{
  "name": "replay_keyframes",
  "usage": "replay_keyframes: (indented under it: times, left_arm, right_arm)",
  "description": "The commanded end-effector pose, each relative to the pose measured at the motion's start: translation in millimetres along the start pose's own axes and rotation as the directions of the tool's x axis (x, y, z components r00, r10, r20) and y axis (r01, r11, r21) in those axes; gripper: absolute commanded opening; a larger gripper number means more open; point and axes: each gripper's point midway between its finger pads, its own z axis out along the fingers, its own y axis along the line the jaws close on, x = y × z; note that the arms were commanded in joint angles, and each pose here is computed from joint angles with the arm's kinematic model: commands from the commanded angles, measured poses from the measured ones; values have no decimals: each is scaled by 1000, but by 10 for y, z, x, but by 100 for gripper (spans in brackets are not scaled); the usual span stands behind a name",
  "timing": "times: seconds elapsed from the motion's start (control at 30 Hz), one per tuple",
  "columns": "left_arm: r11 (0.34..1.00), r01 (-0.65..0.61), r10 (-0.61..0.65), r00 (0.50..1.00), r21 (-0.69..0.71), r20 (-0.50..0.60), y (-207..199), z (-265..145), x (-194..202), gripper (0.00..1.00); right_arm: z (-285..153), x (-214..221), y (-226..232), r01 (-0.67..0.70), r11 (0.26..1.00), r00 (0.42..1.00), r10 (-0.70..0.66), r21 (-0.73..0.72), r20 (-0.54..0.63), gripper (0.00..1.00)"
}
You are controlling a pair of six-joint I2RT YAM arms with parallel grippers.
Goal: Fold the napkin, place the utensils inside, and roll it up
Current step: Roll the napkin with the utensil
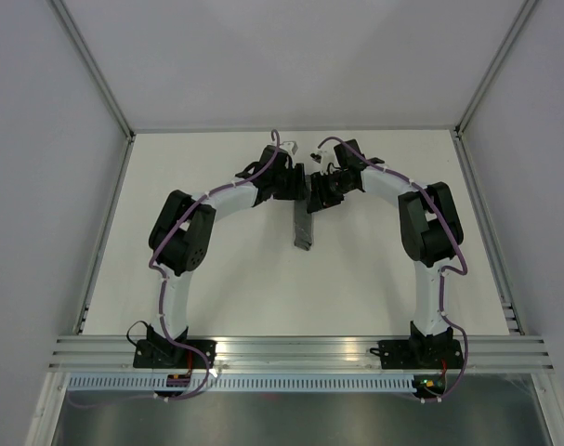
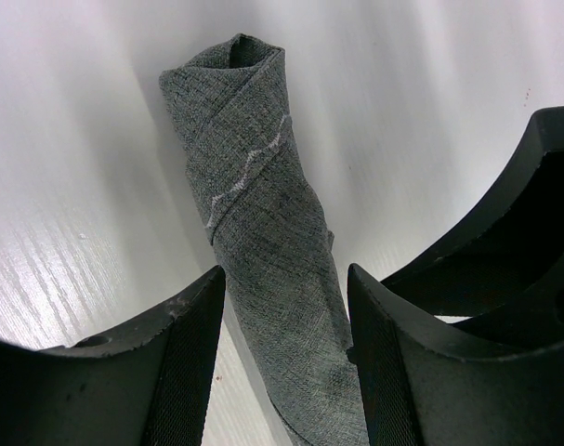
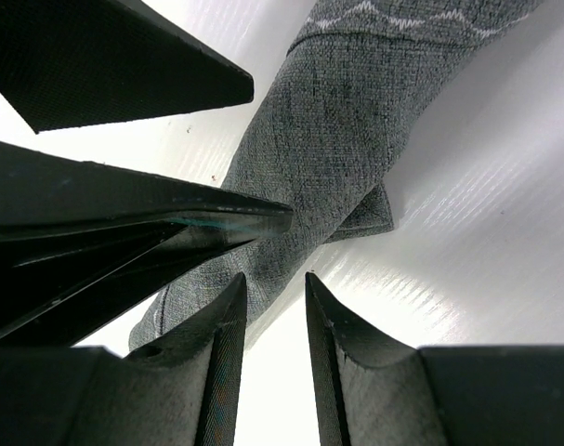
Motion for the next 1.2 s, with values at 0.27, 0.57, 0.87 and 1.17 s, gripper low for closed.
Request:
replay_keyframes:
  times: [0.27, 0.57, 0.87, 1.17]
  left_arm:
    - [999, -51, 49, 993, 19, 105, -158, -264, -443, 61]
    - [999, -46, 40, 986, 29, 164, -157, -673, -754, 61]
    - [995, -86, 70, 961, 47, 269, -193, -1793, -862, 63]
    - [988, -149, 127, 921, 34, 368, -167, -2851, -466, 66]
  right_arm:
    - [-230, -306, 142, 36, 999, 997, -36, 0, 70, 38]
    - [-559, -523, 249, 46, 999, 989, -42, -23, 143, 38]
    - [-1752, -778, 153, 44, 998, 922, -53, 33, 384, 47]
    - [-2917, -391, -287, -41, 961, 842, -115, 275, 528, 51]
